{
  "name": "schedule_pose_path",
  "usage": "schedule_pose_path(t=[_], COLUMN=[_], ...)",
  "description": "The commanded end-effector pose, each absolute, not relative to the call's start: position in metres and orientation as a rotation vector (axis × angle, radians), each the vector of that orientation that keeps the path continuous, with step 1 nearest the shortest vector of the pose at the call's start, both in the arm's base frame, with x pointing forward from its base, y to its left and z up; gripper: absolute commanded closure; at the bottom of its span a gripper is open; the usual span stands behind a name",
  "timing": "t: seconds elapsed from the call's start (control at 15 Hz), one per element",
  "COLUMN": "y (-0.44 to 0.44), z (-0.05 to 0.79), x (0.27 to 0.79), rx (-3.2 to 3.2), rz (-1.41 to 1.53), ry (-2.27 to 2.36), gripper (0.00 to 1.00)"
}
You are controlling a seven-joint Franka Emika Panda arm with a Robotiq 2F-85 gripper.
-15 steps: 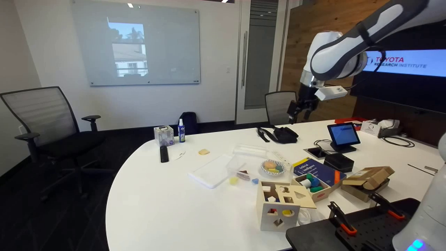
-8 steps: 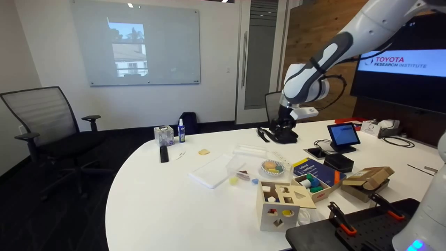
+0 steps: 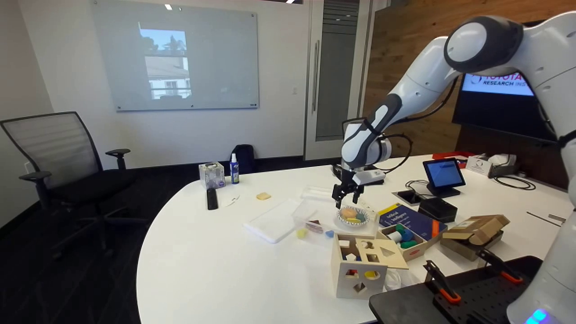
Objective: Remove one blue block from the clear container then place the block in the bowl.
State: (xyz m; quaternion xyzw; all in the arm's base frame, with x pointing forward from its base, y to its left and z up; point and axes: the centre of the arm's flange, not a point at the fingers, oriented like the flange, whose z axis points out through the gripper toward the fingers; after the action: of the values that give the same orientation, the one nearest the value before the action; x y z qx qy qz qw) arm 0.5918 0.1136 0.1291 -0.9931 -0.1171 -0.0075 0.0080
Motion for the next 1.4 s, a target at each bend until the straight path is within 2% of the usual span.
schedule_pose_path(t=[0.0,0.6,1.33], y=[0.146,0.170,0.180], z=[0.100,0.049,0.002], x=[0.602,0.598,0.623], rx=[-3.145,-3.209,-3.208], rz=[0.015,0.042,0.045], ry=[-0.354,-0.361,-0.364], gripper=[0.00,0.00,0.00])
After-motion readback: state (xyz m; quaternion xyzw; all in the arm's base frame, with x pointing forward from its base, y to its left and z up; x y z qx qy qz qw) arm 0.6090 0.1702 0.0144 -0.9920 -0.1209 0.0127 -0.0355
